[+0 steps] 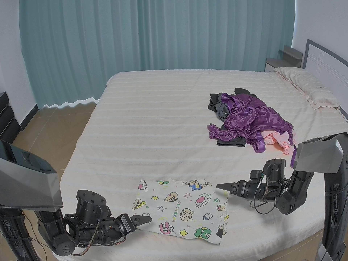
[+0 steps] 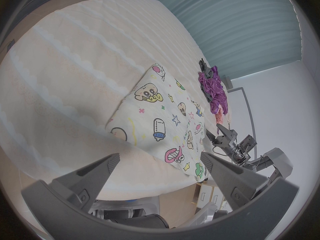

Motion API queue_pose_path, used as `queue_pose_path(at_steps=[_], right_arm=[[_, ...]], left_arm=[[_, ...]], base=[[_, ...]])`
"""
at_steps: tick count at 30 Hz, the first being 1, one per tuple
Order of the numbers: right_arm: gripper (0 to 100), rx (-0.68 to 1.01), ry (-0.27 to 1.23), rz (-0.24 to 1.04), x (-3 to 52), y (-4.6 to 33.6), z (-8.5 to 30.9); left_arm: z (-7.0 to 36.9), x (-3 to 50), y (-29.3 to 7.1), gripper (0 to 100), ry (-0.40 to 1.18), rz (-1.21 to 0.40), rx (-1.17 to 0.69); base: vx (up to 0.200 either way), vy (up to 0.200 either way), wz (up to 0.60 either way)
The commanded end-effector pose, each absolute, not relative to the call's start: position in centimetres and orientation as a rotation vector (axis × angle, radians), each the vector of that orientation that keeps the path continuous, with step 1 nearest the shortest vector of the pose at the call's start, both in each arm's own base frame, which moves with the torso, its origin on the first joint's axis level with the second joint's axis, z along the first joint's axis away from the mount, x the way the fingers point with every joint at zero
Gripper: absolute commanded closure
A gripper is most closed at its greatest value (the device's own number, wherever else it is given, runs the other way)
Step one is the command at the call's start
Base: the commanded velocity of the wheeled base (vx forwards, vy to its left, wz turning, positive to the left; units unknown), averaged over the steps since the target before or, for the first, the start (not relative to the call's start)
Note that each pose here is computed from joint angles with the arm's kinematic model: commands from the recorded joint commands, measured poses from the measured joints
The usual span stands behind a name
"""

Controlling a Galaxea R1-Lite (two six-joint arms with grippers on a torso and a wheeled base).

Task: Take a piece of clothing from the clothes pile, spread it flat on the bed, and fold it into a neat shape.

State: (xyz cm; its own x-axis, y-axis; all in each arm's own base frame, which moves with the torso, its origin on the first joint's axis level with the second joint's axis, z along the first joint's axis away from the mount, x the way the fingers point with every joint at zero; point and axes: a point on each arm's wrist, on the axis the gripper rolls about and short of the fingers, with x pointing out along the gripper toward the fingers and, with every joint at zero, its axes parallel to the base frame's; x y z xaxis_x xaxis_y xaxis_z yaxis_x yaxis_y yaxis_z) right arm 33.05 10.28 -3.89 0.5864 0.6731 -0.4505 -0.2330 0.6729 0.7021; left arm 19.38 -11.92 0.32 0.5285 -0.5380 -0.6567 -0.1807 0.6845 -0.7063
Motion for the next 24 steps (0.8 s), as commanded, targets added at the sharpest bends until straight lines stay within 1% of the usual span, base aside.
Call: queue_pose_path(at_steps=[1,9,10,16,19,24], right_arm=[[0,0.626,0.807,0.577,32.7,11.1,-4.8],[0,0.603,0.808,0.584,32.6,12.1,-5.0],[100,0.602,0.807,0.583,32.6,12.1,-5.0],[100,0.59,0.791,0.54,32.6,12.2,-5.1],[100,0.598,0.775,0.541,32.5,12.2,-4.7],[100,0.594,0.713,0.51,33.0,12.1,-4.3]], left_arm=[[0.3,19.4,-12.0,0,1.017,-0.244,-0.821],[0.2,19.4,-12.0,0,1.021,-0.24,-0.819],[0.2,19.5,-12.0,0,1.02,-0.242,-0.817],[0.2,19.5,-12.0,0,1.02,-0.24,-0.819],[0.1,19.5,-12.0,0,1.02,-0.238,-0.818],[0.1,19.5,-12.0,0,1.02,-0.238,-0.818]], base=[[0.0,0.0,0.0],[0.0,0.0,0.0],[0.0,0.0,0.0],[0.0,0.0,0.0],[0.0,0.0,0.0],[0.0,0.0,0.0]])
